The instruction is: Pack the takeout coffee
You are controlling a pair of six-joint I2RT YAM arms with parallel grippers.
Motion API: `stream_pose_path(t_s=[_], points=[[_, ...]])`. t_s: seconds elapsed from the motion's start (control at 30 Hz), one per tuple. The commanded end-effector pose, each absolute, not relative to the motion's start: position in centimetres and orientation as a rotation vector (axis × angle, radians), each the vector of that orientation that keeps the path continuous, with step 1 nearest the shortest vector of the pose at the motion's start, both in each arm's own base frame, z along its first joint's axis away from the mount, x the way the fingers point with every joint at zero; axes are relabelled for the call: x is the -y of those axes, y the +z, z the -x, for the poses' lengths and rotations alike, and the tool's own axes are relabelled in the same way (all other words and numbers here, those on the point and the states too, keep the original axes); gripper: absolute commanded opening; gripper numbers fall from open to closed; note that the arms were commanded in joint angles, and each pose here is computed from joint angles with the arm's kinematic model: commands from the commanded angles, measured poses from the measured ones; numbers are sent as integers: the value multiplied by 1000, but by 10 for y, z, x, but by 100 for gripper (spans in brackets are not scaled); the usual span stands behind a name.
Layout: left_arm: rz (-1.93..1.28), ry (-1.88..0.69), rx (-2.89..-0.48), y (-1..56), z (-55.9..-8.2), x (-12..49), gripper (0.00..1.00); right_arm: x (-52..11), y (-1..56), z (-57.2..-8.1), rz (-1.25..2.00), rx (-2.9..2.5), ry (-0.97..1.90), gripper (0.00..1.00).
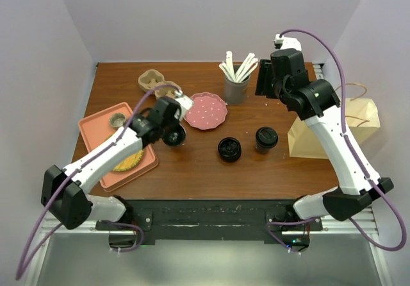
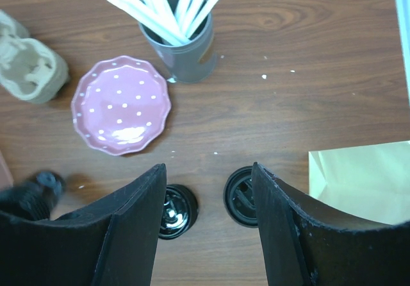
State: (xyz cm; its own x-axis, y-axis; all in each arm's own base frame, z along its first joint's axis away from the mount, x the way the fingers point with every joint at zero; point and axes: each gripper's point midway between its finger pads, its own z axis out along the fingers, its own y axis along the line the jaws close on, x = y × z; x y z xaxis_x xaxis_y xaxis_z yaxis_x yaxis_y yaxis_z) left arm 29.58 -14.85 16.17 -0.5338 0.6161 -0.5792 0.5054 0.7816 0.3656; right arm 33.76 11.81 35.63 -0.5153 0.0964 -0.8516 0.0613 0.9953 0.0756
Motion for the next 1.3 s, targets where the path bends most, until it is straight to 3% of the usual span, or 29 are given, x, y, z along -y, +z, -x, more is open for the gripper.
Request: stream_pose_path(t_s=[0.0, 0.4, 0.83, 1.13, 1.27], points=[[-575, 47, -2199, 209, -345, 140, 0, -116, 387, -325, -99, -2046, 122, 59], [-209, -22, -2391, 178, -410, 98, 0, -111, 395, -311, -84, -2058, 126, 59], [-159, 25, -2438, 160, -419, 87, 0, -105, 394, -312, -72, -2042, 83, 60], [-122, 67, -2439, 159, -426, 82, 19, -110, 399, -323, -63, -2032, 84, 60], [-110, 45, -2447, 164, -429, 86, 36, -111, 397, -326, -75, -2036, 76, 60]])
